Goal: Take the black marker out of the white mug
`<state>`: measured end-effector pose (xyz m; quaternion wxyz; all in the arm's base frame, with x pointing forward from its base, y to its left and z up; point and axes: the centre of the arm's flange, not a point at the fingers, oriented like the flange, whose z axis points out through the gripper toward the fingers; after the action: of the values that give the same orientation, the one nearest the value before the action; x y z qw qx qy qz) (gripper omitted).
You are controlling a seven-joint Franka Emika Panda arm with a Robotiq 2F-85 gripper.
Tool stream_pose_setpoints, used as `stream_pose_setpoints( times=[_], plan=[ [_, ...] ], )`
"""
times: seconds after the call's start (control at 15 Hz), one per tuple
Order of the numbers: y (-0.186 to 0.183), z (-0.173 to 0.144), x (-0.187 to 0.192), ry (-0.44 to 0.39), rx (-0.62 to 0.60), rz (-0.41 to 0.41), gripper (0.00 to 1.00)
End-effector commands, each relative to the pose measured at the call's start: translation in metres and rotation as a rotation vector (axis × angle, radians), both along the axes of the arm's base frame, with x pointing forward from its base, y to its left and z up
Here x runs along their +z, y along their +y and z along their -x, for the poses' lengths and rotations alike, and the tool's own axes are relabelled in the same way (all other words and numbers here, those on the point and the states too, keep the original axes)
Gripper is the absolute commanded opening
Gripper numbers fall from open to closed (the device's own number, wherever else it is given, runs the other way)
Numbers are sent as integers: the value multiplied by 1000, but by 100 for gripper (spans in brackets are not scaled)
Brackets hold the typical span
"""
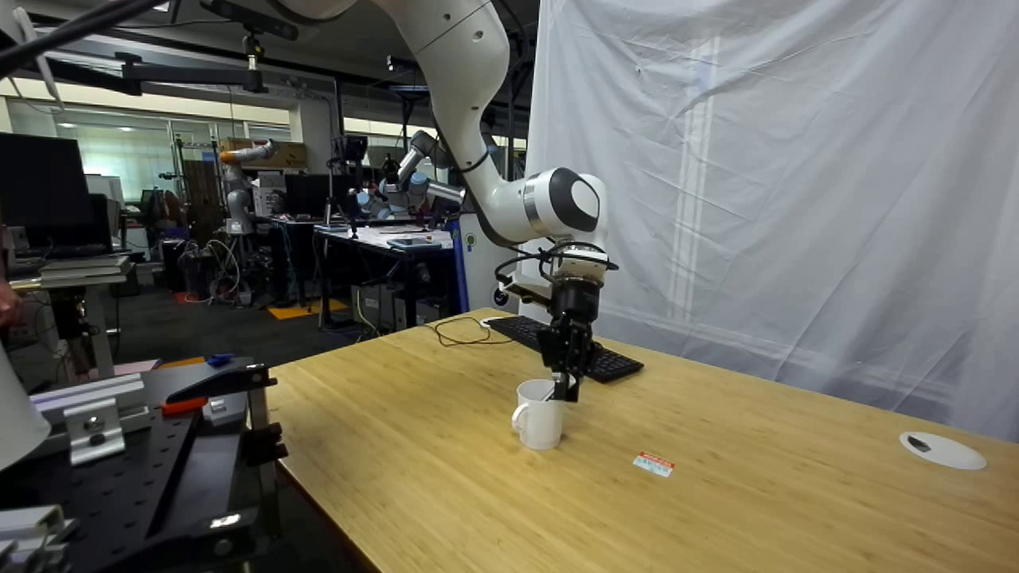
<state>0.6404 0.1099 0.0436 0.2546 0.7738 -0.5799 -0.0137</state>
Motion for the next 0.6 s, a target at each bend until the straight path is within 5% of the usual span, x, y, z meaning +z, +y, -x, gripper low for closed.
stream_pose_setpoints(
  times=[0.0, 0.53],
  plan=[
    [0, 1, -1, -1, -14, -7, 5],
    [9, 6, 22, 2, 29, -17, 5]
  ],
)
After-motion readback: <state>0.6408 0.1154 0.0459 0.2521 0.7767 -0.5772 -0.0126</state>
